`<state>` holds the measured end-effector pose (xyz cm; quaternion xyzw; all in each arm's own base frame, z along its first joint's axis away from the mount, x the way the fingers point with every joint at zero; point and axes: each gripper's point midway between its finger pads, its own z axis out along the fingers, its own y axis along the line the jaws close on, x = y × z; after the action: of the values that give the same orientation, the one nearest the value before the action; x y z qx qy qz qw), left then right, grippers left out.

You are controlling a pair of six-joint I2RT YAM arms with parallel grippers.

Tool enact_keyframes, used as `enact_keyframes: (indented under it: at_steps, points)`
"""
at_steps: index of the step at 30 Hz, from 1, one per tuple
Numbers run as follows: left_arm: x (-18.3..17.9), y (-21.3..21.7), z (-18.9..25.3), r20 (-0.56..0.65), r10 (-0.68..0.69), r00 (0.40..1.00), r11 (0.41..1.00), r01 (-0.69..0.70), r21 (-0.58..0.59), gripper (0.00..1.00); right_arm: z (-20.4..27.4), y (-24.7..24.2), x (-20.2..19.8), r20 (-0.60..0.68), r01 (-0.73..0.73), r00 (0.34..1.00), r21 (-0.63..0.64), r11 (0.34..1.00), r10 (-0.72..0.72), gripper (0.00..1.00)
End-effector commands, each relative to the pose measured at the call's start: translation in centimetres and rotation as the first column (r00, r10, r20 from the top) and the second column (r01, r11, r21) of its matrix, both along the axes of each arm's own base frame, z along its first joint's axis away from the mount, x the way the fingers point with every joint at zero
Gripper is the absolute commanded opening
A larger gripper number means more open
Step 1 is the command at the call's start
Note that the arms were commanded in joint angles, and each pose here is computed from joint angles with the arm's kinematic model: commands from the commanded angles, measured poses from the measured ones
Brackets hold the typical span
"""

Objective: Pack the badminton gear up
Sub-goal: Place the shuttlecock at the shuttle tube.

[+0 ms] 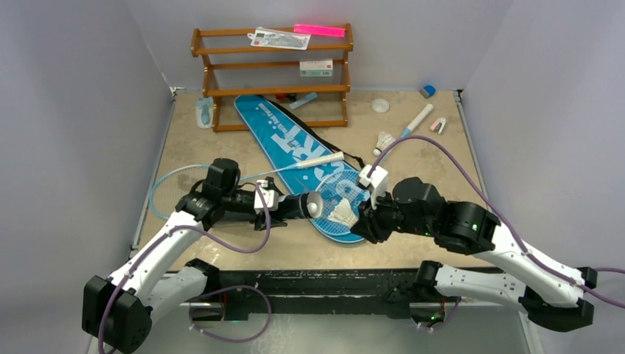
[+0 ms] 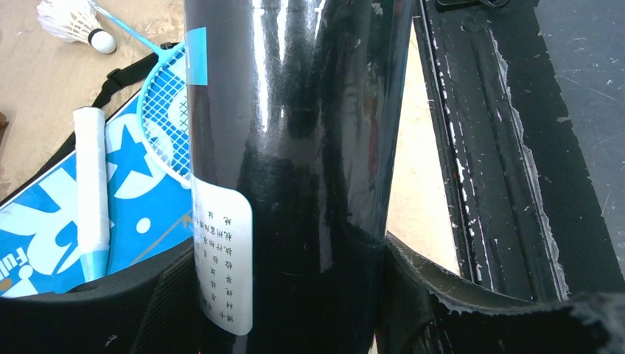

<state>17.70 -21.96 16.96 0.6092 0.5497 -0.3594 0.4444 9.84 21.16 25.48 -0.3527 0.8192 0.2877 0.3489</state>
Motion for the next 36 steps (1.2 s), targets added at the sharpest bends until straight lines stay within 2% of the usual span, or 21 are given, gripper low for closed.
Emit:
enact_keyframes:
  at_steps: [1,17,36]
  points:
    - [-2.4,-0.1,-0.6,-0.139,-0.064,0.988,0.998,0.061,-0.022,0.32,2.1,1.9,0.1,0.041,-0.075,0.997,0.058,0.996,0.072,0.18]
    - [-3.1,-0.3,-0.8,-0.137,-0.096,0.986,0.995,0.095,-0.012,0.32,1.5,3.8,0.2,0.016,-0.113,0.994,0.058,0.992,0.112,0.16]
    - [-3.5,-0.4,-0.6,-0.129,-0.115,0.985,0.993,0.112,-0.024,0.31,-0.6,3.7,-0.3,-0.038,-0.122,0.992,0.007,0.992,0.122,0.16]
